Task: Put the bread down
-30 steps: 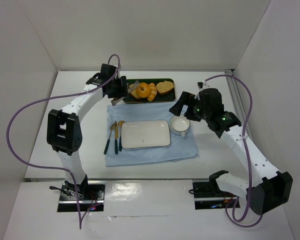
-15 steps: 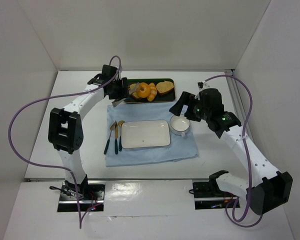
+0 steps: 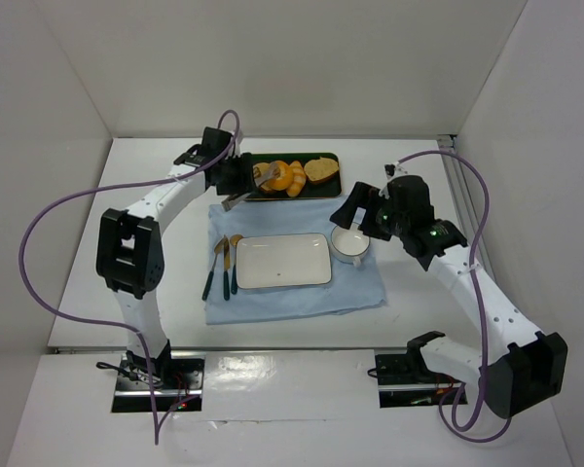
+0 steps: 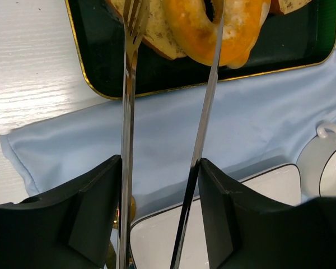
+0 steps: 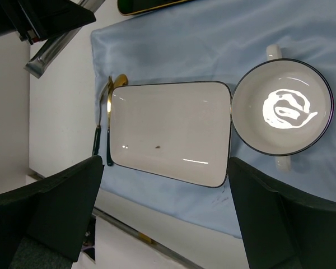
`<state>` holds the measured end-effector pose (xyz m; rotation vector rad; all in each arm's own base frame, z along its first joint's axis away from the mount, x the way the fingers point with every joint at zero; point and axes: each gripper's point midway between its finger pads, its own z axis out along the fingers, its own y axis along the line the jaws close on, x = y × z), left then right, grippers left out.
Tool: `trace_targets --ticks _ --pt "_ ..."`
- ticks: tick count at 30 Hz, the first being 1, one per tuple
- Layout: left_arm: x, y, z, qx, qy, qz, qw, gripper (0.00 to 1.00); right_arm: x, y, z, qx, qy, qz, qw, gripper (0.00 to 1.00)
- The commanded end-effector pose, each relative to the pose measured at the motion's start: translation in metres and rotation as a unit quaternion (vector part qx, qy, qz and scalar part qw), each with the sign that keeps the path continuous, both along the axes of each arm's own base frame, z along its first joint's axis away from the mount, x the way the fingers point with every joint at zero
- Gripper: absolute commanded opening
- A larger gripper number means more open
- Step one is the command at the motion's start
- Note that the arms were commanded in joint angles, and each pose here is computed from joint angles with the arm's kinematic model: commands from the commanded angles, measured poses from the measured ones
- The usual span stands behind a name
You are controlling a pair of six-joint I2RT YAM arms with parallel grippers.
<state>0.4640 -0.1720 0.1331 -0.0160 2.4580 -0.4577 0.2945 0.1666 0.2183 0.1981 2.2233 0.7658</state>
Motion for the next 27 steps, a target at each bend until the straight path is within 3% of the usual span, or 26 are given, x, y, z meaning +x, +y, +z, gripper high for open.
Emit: trace_targets --ticks 1,7,9,11,21,27 --pt "0.013 -0.015 0.021 -0.019 -0.033 -0.02 0.999 0.67 0.007 -0.001 0.014 0.015 -0.031 -0.007 0.999 0.99" --pt "0.012 -0.018 0.011 -0.014 -0.025 -0.021 0.999 0.54 0.007 -0.001 0.014 0.015 -0.031 -0.007 0.999 0.99" --pt "0.012 -0.018 0.011 -0.014 -0.025 -0.021 0.999 0.43 0.007 -0.001 0.014 0.015 -0.031 -0.007 0.999 0.99" --pt "0.013 -0.02 0.015 -0.016 -0.03 -0.028 0.999 0.38 0.005 -0.001 0.01 0.013 -0.026 -0.007 1.0 0.99" --pt "0.007 -0.016 0.054 -0.032 -0.065 -0.03 0.997 0.38 0.006 0.002 0.01 0.024 -0.025 -0.008 0.999 0.99" --pt "-0.026 -0.009 0.097 -0.057 -0.094 -0.037 0.993 0.38 0.027 -0.007 0.012 -0.012 -0.035 -0.033 0.999 0.99"
